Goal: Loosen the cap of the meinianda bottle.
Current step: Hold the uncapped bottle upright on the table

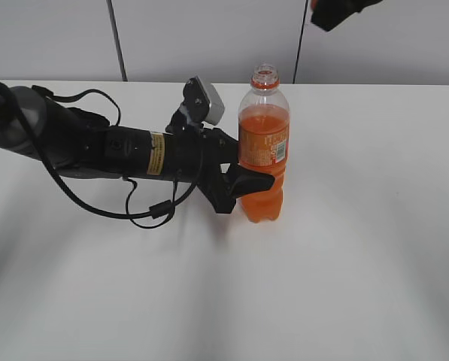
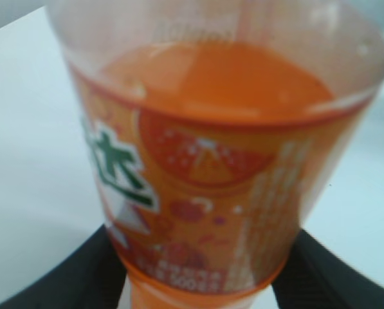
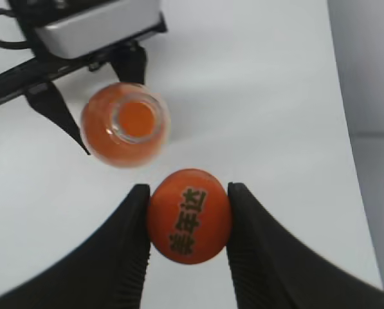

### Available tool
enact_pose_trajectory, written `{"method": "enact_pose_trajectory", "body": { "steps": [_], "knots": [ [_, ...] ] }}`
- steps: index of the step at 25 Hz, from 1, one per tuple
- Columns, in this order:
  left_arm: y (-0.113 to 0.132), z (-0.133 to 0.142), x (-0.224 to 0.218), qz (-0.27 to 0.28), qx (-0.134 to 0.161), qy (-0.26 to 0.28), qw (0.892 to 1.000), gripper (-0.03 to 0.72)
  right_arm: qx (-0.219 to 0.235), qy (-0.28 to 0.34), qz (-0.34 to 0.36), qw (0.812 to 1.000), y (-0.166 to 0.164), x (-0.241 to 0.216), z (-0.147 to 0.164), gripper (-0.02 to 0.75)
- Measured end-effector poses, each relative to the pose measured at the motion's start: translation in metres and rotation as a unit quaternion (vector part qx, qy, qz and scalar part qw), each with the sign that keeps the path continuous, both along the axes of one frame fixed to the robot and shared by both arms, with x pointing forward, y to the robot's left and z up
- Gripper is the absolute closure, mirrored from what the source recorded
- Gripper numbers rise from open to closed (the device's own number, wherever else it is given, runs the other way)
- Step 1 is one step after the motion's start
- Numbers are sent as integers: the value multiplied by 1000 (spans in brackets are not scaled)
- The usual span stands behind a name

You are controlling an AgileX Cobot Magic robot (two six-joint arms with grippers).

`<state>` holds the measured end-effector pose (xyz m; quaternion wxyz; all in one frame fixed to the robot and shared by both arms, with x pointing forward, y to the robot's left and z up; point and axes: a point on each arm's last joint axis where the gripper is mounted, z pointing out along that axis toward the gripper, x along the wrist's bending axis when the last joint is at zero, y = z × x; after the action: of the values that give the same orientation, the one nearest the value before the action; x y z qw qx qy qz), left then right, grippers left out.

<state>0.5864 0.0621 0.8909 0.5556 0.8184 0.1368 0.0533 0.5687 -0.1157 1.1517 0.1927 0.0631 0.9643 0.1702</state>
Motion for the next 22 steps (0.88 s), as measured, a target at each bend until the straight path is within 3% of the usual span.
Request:
{"method": "enact_pose_trajectory", "body": {
  "steps": [3, 6, 10, 17, 22],
  "knots": [
    [0, 0, 0, 0, 0, 0, 1000, 286, 22, 4, -145, 989, -16, 1, 9, 465],
    [0, 0, 0, 0, 0, 0, 1000, 286, 62, 15, -275, 959, -41, 10, 13, 465],
    [0, 0, 0, 0, 0, 0, 1000, 286, 99, 30, -410, 906, -89, 26, 11, 465],
    [0, 0, 0, 0, 0, 0, 1000, 286, 115, 62, -523, 842, -164, 37, -7, 465],
    [0, 0, -1, -3, -3, 0, 1000, 286, 101, 106, -568, 810, -198, 34, -43, 465]
  ]
}}
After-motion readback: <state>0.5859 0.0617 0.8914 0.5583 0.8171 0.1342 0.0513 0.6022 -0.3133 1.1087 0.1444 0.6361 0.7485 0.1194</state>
